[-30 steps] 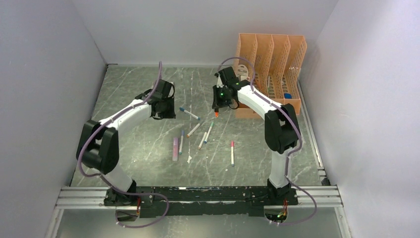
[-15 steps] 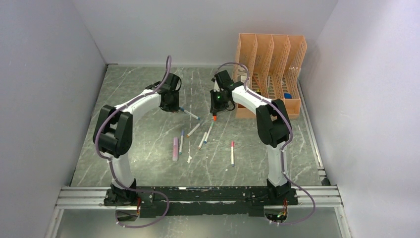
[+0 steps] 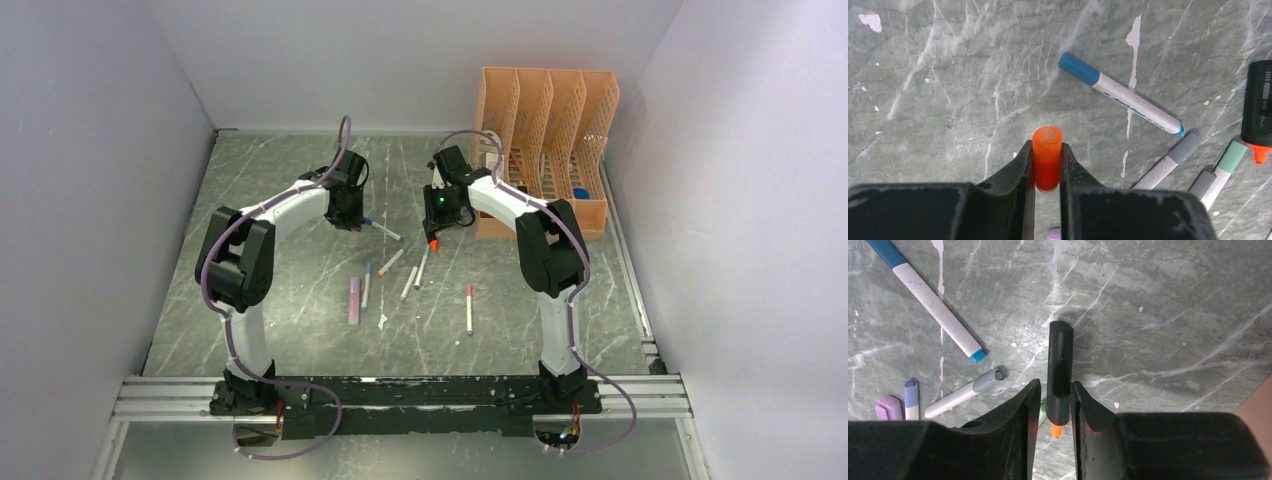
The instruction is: Open the pen caps
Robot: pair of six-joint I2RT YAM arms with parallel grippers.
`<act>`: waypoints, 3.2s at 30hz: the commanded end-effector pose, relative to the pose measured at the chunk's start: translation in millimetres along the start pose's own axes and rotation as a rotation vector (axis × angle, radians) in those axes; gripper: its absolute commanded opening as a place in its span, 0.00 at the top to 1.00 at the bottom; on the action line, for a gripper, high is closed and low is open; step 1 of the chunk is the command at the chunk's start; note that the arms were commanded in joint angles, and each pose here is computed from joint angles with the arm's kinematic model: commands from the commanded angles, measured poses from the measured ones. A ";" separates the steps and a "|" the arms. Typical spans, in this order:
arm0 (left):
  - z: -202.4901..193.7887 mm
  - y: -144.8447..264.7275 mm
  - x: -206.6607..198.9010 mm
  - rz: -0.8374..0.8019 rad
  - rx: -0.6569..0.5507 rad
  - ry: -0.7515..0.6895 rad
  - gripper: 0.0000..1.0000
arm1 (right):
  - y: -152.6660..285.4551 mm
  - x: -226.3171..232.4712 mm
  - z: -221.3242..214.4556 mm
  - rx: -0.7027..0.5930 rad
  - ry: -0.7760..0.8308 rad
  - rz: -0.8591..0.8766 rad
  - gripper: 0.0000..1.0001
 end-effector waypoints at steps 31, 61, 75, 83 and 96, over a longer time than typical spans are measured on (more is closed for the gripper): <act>-2.4 -14.4 1.8 0.017 0.029 -0.012 0.59 | 59.7 -3.4 24.0 -0.120 0.007 -0.019 0.63; 27.4 206.5 -21.9 -0.348 -0.281 0.045 0.01 | 15.3 64.2 45.8 -0.134 0.307 0.016 0.37; 22.2 276.1 -42.0 -0.579 -0.348 0.063 0.01 | -38.8 58.5 52.1 -0.057 0.454 -0.133 0.43; 21.3 271.9 -40.2 -0.568 -0.347 0.060 0.01 | -47.9 77.2 45.9 -0.059 0.489 -0.090 0.44; 19.6 265.5 -39.1 -0.559 -0.341 0.061 0.01 | -39.4 86.0 49.0 -0.110 0.427 -0.099 0.46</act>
Point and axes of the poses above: each gripper's point midway between its finger pads, its own y axis back along the fingers, its own x axis along the line the jaws close on, z = x × y, the point moved 1 cm from there along y, back along the fingers, and after that the axes turned 11 degrees about y, right-handed, at the moved point
